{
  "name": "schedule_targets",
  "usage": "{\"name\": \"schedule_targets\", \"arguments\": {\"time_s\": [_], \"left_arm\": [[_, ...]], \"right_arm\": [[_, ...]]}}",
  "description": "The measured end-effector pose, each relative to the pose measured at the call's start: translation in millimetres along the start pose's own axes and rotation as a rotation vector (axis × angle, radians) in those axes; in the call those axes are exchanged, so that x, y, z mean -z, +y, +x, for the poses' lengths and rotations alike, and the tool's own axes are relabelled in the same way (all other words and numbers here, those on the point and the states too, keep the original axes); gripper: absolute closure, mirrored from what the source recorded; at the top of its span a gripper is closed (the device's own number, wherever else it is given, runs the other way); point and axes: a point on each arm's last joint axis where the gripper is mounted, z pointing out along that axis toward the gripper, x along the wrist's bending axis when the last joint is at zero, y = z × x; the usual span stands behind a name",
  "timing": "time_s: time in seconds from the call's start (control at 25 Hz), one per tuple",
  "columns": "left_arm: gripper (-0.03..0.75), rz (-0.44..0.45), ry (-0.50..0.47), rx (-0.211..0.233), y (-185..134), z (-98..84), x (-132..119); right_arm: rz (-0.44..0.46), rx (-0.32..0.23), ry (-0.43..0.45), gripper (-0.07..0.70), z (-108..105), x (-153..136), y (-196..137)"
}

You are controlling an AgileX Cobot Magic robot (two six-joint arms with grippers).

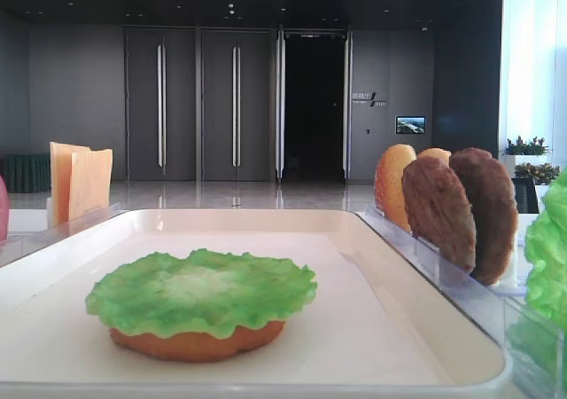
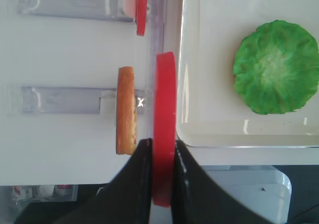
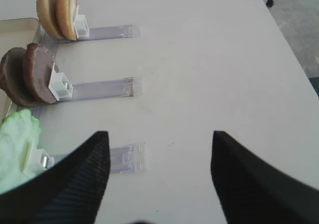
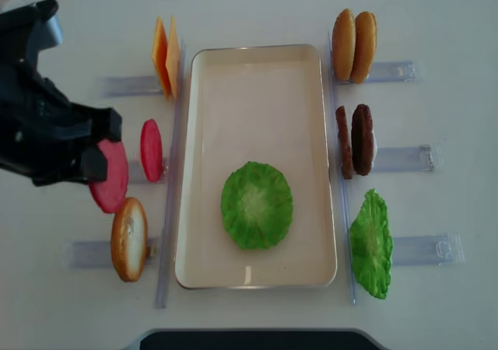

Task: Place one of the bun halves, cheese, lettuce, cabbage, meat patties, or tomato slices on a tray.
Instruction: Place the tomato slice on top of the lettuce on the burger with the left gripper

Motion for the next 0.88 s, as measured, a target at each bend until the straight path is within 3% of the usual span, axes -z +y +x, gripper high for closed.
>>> {"name": "schedule_targets", "arguments": {"time_s": [0.4,0.6,0.88], "left_arm": [[0.656,0.048,0.020,-0.005,-11,5.5,-12],[0.657,0.139,-0.028,-0.077,-7,-5.9,-29],[0.657,0.239,-0.243,-0.186,6,-38.6,-68]], "right_arm": [[0.000,0.000,0.000,0.208,0,0,0],[0.000,0.000,0.000,0.208,0,0,0],[0.000,0.000,0.000,0.208,0,0,0]]}}
